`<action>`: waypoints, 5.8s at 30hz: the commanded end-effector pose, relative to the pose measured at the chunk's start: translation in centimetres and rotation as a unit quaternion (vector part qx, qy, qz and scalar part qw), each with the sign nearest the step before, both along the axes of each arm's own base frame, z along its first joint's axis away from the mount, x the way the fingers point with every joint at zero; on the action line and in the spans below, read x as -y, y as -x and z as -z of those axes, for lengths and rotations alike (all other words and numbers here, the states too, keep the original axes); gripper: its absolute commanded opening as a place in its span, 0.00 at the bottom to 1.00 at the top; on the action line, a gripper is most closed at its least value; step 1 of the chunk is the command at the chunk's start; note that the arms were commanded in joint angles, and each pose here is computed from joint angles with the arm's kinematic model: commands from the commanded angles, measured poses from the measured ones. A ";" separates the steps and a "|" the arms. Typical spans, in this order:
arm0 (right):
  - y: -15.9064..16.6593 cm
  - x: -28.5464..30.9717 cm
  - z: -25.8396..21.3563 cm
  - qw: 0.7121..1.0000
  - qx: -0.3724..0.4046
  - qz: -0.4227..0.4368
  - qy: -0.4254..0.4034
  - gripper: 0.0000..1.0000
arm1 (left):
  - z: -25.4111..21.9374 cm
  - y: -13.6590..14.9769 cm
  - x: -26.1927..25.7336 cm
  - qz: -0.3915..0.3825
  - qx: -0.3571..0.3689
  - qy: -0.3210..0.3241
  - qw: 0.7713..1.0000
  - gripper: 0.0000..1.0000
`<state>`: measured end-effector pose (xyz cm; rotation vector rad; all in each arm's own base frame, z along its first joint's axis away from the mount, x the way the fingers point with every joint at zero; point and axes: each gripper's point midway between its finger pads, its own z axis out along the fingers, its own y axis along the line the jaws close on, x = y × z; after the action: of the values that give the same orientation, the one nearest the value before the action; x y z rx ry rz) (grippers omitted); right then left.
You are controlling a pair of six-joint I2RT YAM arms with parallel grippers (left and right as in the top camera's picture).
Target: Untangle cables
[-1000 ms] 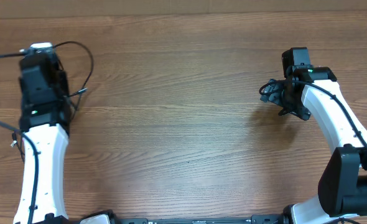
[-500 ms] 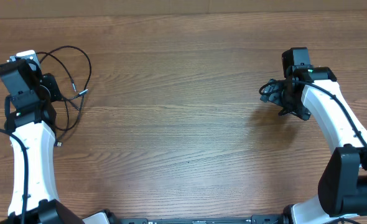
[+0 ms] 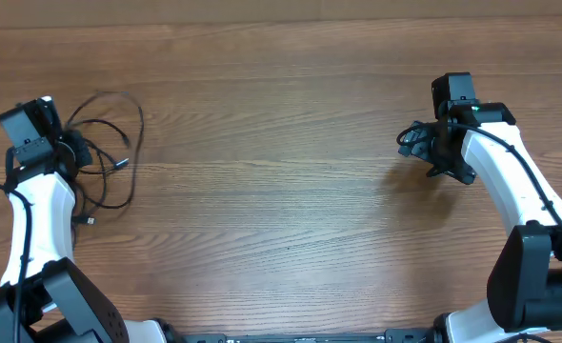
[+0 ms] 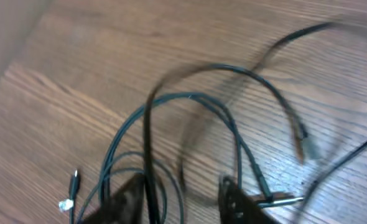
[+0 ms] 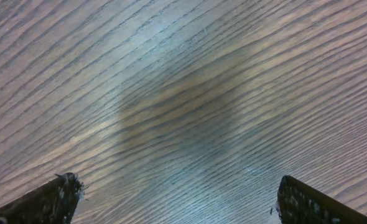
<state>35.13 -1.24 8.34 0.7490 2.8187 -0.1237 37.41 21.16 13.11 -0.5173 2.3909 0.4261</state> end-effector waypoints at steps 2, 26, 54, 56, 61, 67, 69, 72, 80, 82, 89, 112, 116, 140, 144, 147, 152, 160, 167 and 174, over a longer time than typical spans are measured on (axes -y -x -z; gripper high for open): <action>0.1 0.2 0.3 1.000 -0.004 0.000 0.007 1.00 | 0.3 0.2 -0.4 -0.011 0.003 0.011 1.000 0.44; 0.1 0.2 0.3 1.000 -0.004 0.000 0.007 1.00 | 2.1 -3.8 10.8 0.187 0.069 0.251 0.947 0.66; 0.1 0.2 0.3 1.000 -0.004 -0.001 0.007 1.00 | 12.8 0.0 29.4 0.314 -0.159 0.344 0.871 0.99; 0.1 0.2 0.3 1.000 -0.004 0.000 0.007 1.00 | 13.1 0.2 29.1 0.295 -0.167 0.343 0.876 1.00; 0.1 0.2 0.3 1.000 -0.004 0.000 0.007 1.00 | 13.6 1.0 28.4 0.275 -0.189 0.331 0.882 0.99; 0.1 0.2 0.3 1.000 -0.004 0.000 0.007 1.00 | 13.8 1.4 28.3 0.271 -0.198 0.328 0.883 1.00; 0.1 0.2 0.3 1.000 -0.004 -0.001 0.007 1.00 | 13.7 1.5 28.4 0.272 -0.199 0.328 0.883 1.00; 0.1 0.2 0.3 1.000 -0.004 -0.001 0.007 1.00 | 13.1 1.7 28.9 0.282 -0.192 0.321 0.883 1.00; 0.1 0.2 0.3 1.000 -0.004 0.000 0.007 1.00 | 8.6 2.1 28.8 0.292 -0.148 0.230 0.916 0.99; 0.1 0.2 0.3 1.000 -0.004 0.000 0.007 1.00 | 7.7 2.3 29.1 0.297 -0.142 0.224 0.917 0.99; 0.1 0.2 0.3 1.000 -0.004 0.000 0.007 1.00 | 7.8 3.1 29.4 0.295 -0.154 0.233 0.914 0.99; 0.1 0.2 0.3 1.000 -0.004 0.000 0.007 1.00 | 7.8 3.1 29.4 0.295 -0.154 0.233 0.914 0.99; 0.1 0.2 0.3 1.000 -0.004 0.000 0.007 1.00 | 7.8 3.1 29.4 0.295 -0.154 0.233 0.914 0.99; 0.1 0.2 0.3 1.000 -0.004 0.000 0.007 1.00 | 7.8 3.1 29.4 0.295 -0.154 0.233 0.914 1.00; 0.1 0.2 0.3 1.000 -0.004 0.000 0.008 1.00 | 7.8 3.1 29.4 0.295 -0.154 0.233 0.914 1.00; 0.1 0.2 0.3 1.000 -0.004 0.000 0.007 1.00 | 7.8 3.1 29.4 0.295 -0.154 0.233 0.914 1.00; 0.1 0.2 0.3 1.000 -0.004 0.000 0.007 1.00 | 8.5 3.2 29.3 0.292 -0.163 0.235 0.913 0.99; 0.1 0.2 0.3 1.000 -0.004 -0.001 0.007 1.00 | 8.4 3.2 29.6 0.296 -0.163 0.234 0.912 0.99; 0.1 0.2 0.3 1.000 -0.004 0.000 0.007 1.00 | 6.5 3.2 30.7 0.318 -0.140 0.227 0.910 1.00; 0.1 0.2 0.3 1.000 -0.004 0.000 0.007 1.00 | 1.7 3.0 31.3 0.341 -0.074 0.214 0.912 1.00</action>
<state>35.13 -1.24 8.34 0.7484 2.8188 -0.1237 34.47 -9.93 8.60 0.1982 2.7005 -0.3858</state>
